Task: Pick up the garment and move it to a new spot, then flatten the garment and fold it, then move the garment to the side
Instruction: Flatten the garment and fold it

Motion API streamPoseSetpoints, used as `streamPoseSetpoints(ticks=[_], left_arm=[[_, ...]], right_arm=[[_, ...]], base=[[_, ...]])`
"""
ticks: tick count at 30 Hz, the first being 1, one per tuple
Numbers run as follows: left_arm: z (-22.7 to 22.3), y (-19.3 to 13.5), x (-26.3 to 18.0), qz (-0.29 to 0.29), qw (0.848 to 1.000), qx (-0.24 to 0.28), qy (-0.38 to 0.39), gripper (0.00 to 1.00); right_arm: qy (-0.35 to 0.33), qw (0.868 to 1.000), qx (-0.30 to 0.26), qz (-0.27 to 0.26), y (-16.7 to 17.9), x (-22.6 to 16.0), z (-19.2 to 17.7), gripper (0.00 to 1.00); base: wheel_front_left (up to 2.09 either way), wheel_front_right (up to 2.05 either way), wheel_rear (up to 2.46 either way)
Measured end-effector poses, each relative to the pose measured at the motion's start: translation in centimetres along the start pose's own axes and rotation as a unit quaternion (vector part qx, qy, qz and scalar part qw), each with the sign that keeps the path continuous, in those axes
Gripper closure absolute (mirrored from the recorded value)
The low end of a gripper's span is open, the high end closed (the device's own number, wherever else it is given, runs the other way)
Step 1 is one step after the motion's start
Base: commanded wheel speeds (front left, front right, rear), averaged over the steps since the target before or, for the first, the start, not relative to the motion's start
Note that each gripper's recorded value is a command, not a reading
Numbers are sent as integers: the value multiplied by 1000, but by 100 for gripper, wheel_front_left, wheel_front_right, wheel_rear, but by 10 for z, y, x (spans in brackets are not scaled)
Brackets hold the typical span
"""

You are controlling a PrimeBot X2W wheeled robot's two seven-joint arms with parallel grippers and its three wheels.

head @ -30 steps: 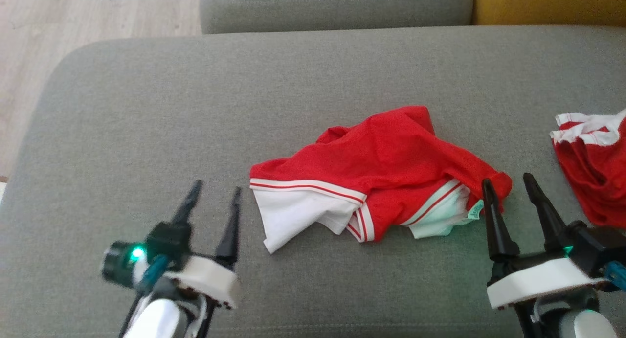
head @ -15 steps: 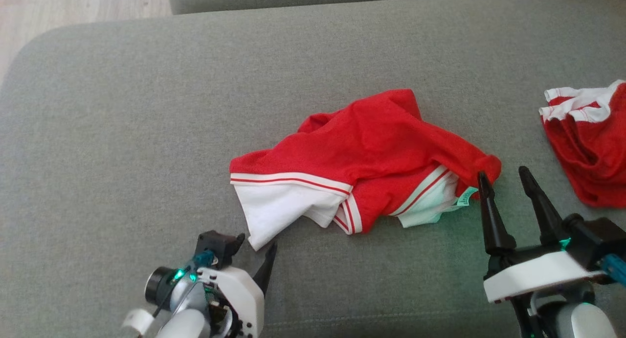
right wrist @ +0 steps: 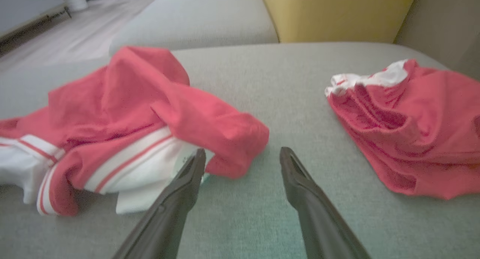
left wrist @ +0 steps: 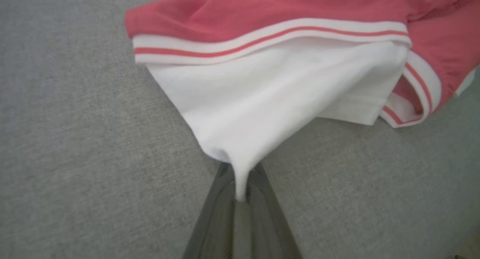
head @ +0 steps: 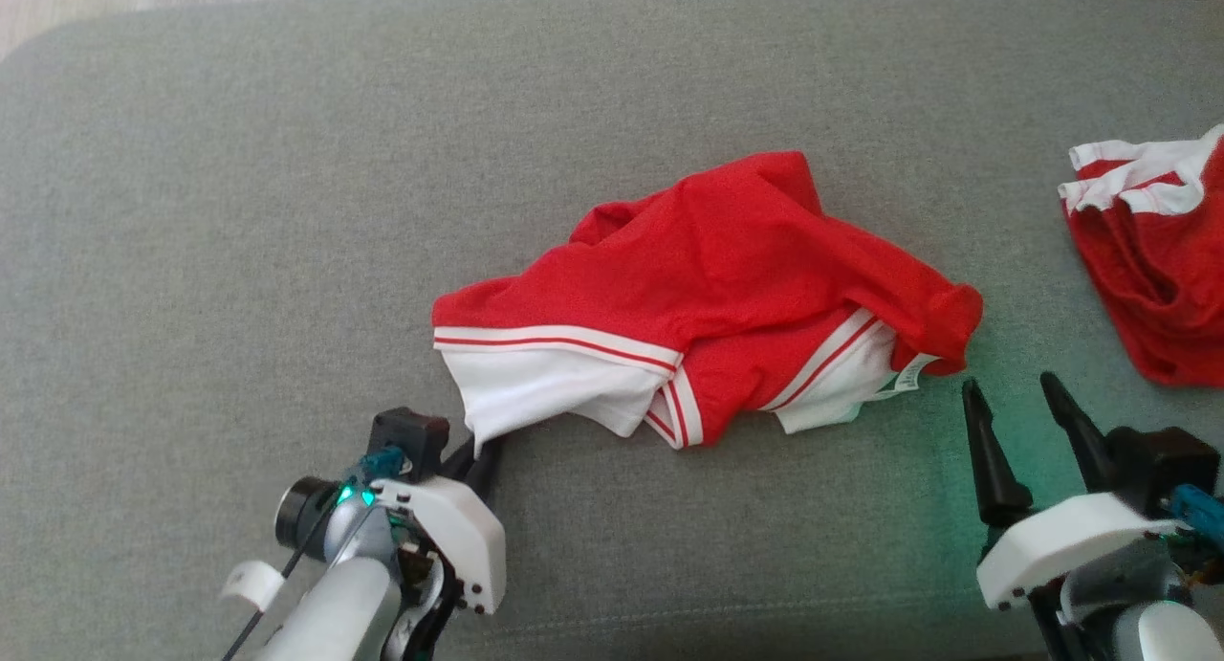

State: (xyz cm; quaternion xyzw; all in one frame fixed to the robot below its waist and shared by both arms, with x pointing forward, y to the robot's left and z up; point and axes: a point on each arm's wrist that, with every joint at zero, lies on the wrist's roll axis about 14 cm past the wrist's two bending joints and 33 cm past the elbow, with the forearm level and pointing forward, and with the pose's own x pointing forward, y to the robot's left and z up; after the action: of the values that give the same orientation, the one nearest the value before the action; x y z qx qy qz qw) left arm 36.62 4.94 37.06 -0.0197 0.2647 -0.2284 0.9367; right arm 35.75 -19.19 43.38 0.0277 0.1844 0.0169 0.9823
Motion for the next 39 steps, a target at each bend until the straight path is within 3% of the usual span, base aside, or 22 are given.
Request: streamPoseSetpoints(ticks=[6, 18, 19, 21, 25, 30, 34, 39], left_arm=[[6, 6, 6, 3, 1000, -3, -12, 100], [16, 19, 14, 18, 999, -9, -36, 100], [16, 19, 14, 18, 999, -9, -36, 100], [18, 20, 14, 21, 999, -10, -42, 100], [25, 22, 14, 25, 998, -9, -59, 100], [72, 38, 2, 61, 986, -5, -157, 100], [125, 51, -21, 88, 964, 15, -251, 100], [195, 53, -66, 102, 923, 40, -368, 100]], right_arm=[[68, 997, -25, 5, -6, 10, -33, 0], [96, 994, -33, 27, 4, 47, -45, 0], [96, 994, -33, 27, 4, 47, -45, 18], [95, 995, -33, 28, 4, 50, -45, 100], [78, 996, -32, 28, 1, 54, -37, 100], [25, 999, -34, 9, -13, 53, -9, 100], [-38, 997, -61, -6, -26, 45, 34, 100], [-101, 990, -98, -14, -35, 28, 88, 100]], base=[[0, 0, 0], [0, 0, 0], [0, 0, 0], [0, 0, 0], [0, 0, 0], [0, 0, 0], [0, 0, 0], [0, 0, 0]])
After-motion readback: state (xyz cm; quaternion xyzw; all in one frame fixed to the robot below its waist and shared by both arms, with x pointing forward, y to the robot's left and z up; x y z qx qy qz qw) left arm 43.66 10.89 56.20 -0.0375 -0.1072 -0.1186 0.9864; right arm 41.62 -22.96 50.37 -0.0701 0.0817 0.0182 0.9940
